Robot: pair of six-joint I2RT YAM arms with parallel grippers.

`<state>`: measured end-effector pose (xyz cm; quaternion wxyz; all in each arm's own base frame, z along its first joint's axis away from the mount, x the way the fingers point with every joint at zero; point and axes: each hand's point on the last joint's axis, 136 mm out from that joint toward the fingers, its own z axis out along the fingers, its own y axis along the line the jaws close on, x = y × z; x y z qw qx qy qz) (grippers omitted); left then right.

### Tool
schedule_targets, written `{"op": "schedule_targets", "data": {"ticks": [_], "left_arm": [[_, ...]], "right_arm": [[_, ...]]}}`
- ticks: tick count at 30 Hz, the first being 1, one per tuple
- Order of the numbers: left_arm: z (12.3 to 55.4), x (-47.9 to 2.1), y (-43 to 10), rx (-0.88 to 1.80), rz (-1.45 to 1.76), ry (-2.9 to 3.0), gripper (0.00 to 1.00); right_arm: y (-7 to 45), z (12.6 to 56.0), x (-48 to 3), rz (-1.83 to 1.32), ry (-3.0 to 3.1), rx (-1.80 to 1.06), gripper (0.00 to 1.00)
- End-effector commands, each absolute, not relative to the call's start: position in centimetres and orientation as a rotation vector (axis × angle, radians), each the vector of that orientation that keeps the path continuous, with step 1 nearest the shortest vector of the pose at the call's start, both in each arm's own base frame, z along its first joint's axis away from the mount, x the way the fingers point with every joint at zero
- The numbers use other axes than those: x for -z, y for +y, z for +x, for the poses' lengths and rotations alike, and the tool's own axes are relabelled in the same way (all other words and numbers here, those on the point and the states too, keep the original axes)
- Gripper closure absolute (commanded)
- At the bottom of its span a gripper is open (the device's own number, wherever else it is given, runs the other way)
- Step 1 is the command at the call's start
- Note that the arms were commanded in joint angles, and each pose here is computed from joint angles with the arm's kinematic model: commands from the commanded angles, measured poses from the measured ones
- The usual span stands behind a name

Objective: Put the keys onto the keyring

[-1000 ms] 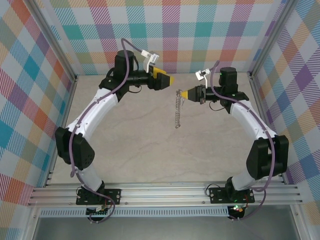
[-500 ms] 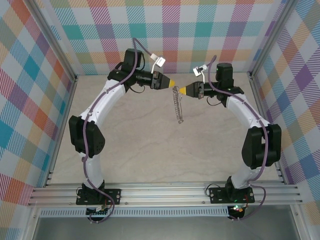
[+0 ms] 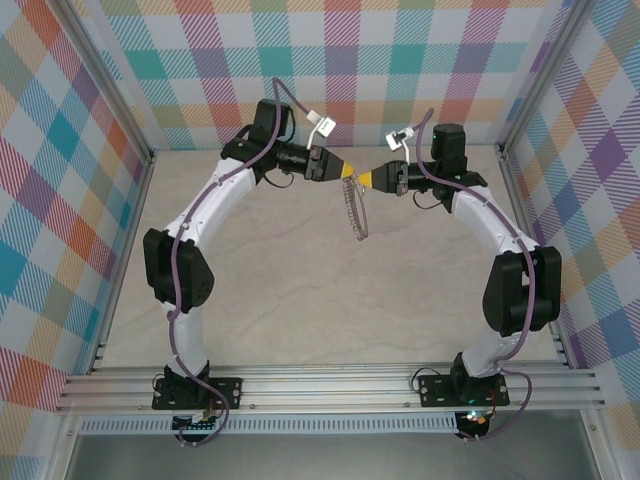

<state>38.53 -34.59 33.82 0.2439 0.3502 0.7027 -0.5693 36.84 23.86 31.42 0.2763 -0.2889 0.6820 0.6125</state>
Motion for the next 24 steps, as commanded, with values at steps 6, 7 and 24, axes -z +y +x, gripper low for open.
{"op": "schedule_targets", "data": {"ticks": [6,7,24], "left_arm": [[37.6,-34.2,-35.5,1.581,1.013,1.891,0.71],[37.5,-34.2,-35.6,1.584,1.017,1.888,0.71],[36.7,-33.6,-36.3,1.603,1.056,1.894,0.80]], "right_arm": [[23.8,36.6,-33.6,-0.851,1.745,-1.637,1.00],[23.8,36.6,-33.6,-0.852,1.745,-1.636,1.00],[23.8,36.9,-33.5,-0.843,1.749,-1.630,1.00]]}}
